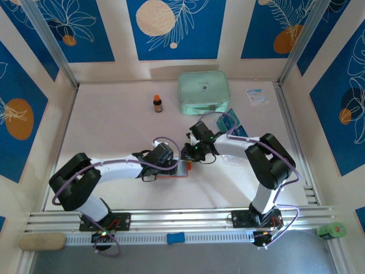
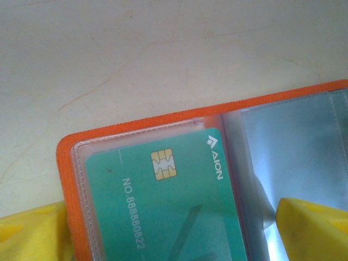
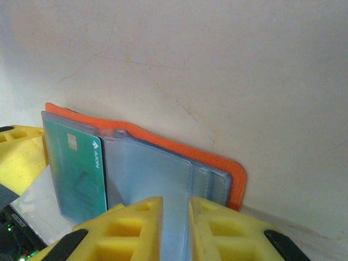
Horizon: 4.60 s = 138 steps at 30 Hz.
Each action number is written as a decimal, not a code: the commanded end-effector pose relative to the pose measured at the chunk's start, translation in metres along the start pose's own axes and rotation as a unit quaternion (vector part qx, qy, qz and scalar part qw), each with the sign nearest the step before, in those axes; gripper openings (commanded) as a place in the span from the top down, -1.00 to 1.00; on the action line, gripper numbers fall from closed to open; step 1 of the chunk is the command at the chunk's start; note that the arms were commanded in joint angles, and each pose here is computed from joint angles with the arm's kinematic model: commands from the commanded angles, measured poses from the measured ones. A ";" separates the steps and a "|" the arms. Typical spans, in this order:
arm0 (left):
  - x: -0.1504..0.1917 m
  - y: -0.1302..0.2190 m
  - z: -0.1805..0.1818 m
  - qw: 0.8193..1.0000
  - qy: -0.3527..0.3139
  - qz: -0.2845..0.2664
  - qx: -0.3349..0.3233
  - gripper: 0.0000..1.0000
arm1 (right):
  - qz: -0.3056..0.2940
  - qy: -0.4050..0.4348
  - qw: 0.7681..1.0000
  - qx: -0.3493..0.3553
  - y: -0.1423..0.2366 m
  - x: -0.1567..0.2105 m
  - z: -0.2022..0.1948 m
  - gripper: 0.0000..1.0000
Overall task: Put the credit cards into the card holder
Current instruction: Flip over the card slot on the card holder.
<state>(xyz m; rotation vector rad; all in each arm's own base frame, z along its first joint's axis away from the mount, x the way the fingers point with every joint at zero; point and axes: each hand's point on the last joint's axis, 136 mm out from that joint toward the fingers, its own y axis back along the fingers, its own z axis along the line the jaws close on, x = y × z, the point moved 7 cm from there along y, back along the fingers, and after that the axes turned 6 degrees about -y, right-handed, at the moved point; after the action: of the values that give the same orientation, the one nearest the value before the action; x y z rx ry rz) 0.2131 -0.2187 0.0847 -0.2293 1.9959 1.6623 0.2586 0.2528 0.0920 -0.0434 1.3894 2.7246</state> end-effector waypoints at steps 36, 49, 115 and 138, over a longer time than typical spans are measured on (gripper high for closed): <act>0.004 0.017 0.002 1.000 -0.017 -0.002 0.005 -1.00 | 0.037 0.030 0.998 0.036 -0.011 0.005 0.001 1.00; 0.008 0.011 0.004 1.000 -0.020 0.005 -0.003 -1.00 | 0.060 0.034 0.997 0.030 -0.028 0.010 0.009 1.00; 0.023 0.001 0.011 1.000 -0.008 0.007 -0.001 -0.78 | 0.051 -0.048 0.995 -0.073 -0.018 -0.002 0.016 0.54; -0.017 0.055 0.013 0.996 0.011 -0.086 -0.002 -1.00 | 0.062 -0.055 0.992 -0.099 -0.012 0.004 0.023 0.24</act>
<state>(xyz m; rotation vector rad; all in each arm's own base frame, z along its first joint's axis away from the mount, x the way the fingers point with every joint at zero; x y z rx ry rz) 0.2036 -0.2014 0.1221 -0.3628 1.9692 1.5591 0.2637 0.2772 0.0879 0.1622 1.1636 2.8669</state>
